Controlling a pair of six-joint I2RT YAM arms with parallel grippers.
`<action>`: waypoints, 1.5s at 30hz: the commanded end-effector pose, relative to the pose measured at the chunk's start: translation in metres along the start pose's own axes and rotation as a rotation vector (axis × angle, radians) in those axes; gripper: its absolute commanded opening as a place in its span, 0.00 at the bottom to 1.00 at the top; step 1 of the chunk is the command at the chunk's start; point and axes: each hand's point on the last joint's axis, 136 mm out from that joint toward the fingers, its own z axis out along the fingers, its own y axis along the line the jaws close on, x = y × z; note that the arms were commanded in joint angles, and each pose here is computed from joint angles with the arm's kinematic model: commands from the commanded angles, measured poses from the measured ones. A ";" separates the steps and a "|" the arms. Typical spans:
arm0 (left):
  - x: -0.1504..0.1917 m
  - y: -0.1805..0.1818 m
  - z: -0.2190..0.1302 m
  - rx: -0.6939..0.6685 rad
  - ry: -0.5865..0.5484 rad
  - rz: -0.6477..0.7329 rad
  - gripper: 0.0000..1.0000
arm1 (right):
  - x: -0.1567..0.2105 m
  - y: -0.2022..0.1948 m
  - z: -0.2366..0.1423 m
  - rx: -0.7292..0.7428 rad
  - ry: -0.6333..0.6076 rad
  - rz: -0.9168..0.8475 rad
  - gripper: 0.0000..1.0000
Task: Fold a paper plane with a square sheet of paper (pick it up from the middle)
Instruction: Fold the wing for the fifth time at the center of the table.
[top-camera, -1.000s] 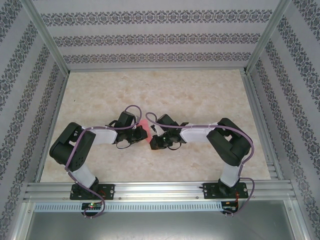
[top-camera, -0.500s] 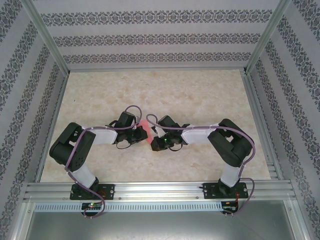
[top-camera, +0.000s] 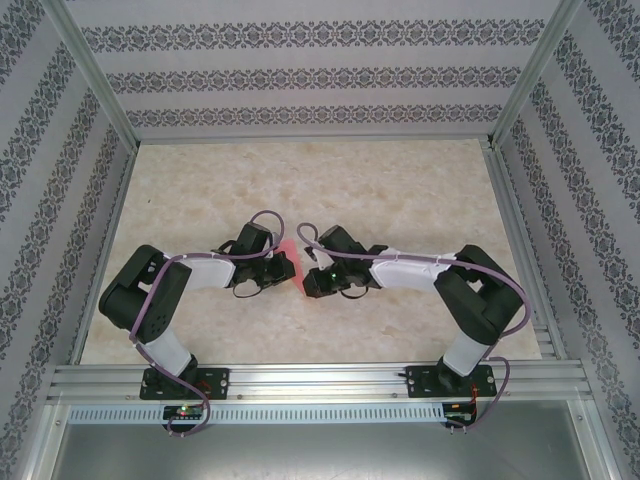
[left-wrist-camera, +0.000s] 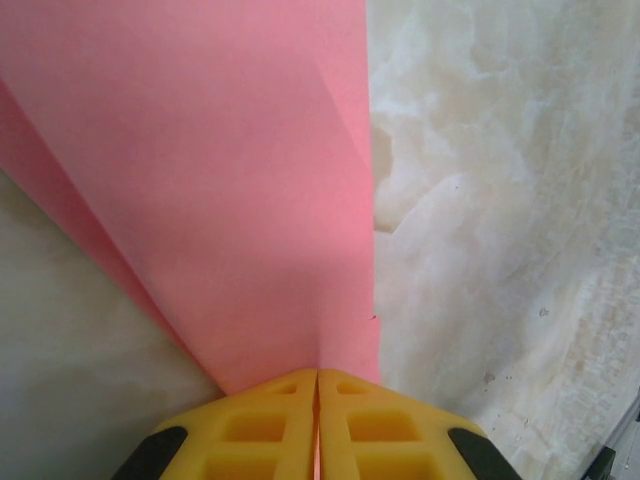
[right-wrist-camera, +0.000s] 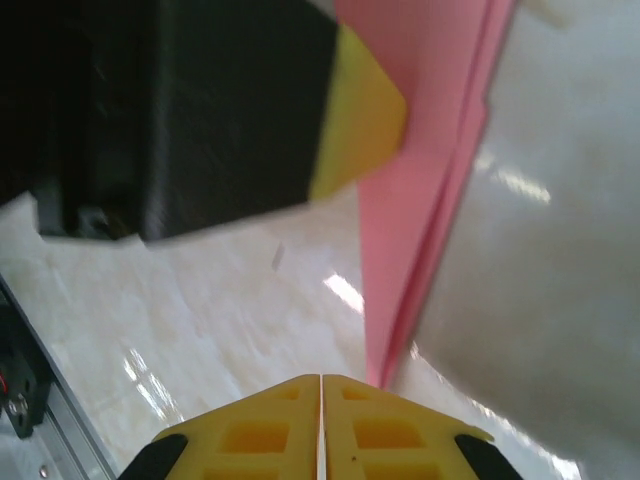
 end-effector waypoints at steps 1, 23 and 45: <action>0.007 0.023 0.001 -0.099 0.012 -0.029 0.10 | -0.016 0.004 0.012 -0.004 -0.027 -0.008 0.10; -0.011 -0.025 -0.015 0.027 -0.019 0.101 0.13 | 0.076 -0.051 0.017 0.101 0.224 -0.009 0.09; -0.018 -0.020 -0.004 -0.006 -0.020 0.225 0.14 | 0.078 -0.059 0.011 0.087 0.232 0.028 0.09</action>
